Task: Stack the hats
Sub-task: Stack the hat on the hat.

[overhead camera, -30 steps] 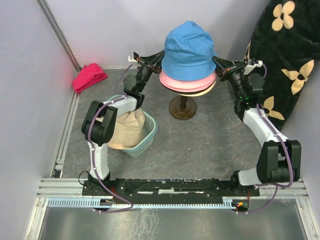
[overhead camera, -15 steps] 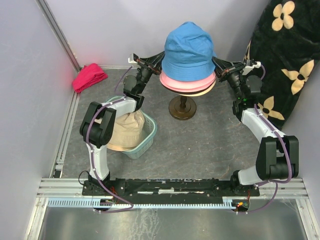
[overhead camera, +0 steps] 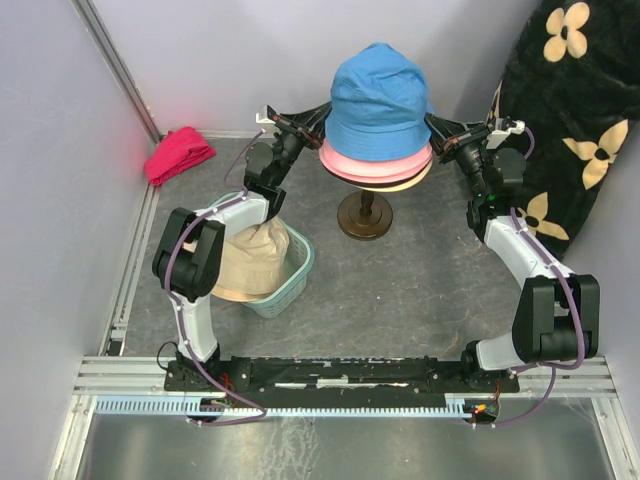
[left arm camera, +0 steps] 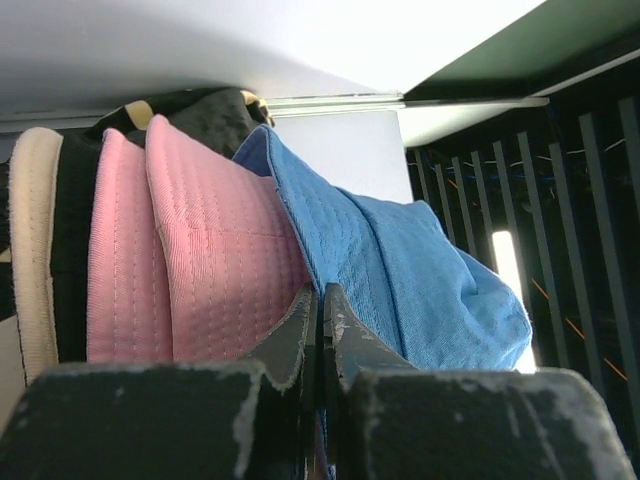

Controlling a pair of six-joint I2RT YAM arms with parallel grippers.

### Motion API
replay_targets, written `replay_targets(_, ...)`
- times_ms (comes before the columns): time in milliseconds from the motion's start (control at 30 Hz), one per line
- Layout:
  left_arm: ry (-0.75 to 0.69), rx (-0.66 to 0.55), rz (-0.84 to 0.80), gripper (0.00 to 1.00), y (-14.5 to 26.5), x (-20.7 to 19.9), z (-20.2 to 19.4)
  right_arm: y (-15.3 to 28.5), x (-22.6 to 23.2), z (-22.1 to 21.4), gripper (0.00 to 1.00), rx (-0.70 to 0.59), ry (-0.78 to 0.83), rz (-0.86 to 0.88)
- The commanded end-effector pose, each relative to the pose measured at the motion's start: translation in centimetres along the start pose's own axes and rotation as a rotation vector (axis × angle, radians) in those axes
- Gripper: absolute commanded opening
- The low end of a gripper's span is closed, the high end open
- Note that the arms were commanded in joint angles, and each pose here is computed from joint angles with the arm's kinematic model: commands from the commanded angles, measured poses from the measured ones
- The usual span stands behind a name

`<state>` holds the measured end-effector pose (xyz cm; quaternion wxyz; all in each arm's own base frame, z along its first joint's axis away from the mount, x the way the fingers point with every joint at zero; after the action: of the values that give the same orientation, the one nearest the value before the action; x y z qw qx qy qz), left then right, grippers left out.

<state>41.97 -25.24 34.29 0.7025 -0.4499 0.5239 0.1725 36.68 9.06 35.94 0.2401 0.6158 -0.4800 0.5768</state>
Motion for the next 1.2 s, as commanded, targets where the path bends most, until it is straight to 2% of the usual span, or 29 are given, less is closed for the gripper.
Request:
replay_targets(0,-0.033,0.049,0.312,0.03,1.4,6.1,-0.5,1.2,-6.6,1.5,0.01,-0.046,-0.032,-0.298)
replay_targets(733,-0.073,0.058,0.490,0.03,2.9,8.6,-0.7,2.0,-7.7,1.5,0.01,-0.060,-0.027,-0.372)
replay_targets(1167,-0.110,0.087,0.318,0.03,0.8,5.4,-0.7,0.2,-2.9,0.2,0.04,0.034,0.049,-0.207)
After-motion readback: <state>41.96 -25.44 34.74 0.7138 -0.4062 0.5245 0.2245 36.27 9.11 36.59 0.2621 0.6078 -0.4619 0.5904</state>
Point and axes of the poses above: each gripper's point midway between its finger pads, its own y axis back along the fingers, its own x axis along the line the jaws close on, z = x × y, the point moved 8 cm from there along y, back along the fingers, and after that the axes turned 14 degrees about -y, right-handed, at the moved point
